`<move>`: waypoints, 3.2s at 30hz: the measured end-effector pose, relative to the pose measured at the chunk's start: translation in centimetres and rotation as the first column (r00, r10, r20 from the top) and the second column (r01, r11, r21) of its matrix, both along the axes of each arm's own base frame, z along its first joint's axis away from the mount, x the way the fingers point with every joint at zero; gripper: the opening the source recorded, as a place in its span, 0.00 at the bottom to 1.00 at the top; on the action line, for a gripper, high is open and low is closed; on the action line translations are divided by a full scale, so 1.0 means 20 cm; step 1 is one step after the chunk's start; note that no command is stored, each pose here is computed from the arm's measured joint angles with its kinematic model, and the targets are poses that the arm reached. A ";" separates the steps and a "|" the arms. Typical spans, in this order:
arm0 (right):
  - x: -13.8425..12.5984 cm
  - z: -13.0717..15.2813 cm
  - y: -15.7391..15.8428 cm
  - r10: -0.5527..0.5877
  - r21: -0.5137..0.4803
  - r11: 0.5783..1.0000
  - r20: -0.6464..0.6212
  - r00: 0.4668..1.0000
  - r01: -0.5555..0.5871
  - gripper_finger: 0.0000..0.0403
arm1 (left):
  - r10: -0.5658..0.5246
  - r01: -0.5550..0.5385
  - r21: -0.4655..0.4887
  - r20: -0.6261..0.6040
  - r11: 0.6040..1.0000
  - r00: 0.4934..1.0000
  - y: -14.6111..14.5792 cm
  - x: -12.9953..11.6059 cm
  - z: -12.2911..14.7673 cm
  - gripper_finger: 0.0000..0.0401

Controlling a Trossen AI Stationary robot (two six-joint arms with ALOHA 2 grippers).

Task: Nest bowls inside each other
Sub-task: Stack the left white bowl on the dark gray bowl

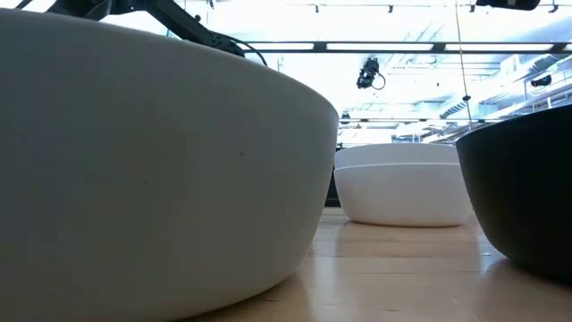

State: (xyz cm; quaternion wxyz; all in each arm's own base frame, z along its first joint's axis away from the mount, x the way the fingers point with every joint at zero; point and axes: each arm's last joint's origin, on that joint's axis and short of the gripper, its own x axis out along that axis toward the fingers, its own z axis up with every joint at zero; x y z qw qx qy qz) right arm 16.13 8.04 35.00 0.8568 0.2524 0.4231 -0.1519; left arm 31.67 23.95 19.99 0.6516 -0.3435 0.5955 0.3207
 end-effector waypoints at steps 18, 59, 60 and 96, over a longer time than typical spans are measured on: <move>0.00 0.00 0.00 0.009 -0.007 1.000 -0.002 1.000 -0.009 0.21 | 0.020 -0.021 -0.038 -0.023 0.999 1.000 0.02 0.03 -0.07 0.29; 0.00 -0.01 0.00 0.016 -0.031 0.999 -0.004 1.000 -0.016 0.21 | 0.045 -0.047 -0.043 -0.039 0.998 0.998 0.09 -0.04 0.00 0.31; 0.00 -0.01 0.00 0.016 -0.031 0.999 -0.005 1.000 -0.016 0.21 | 0.045 -0.047 -0.044 -0.041 0.998 0.998 0.09 -0.04 0.00 0.31; 0.00 -0.01 -0.01 0.022 -0.081 0.996 0.008 1.000 -0.021 0.21 | -0.003 0.000 -0.050 -0.054 0.999 0.999 -0.04 0.03 -0.10 0.03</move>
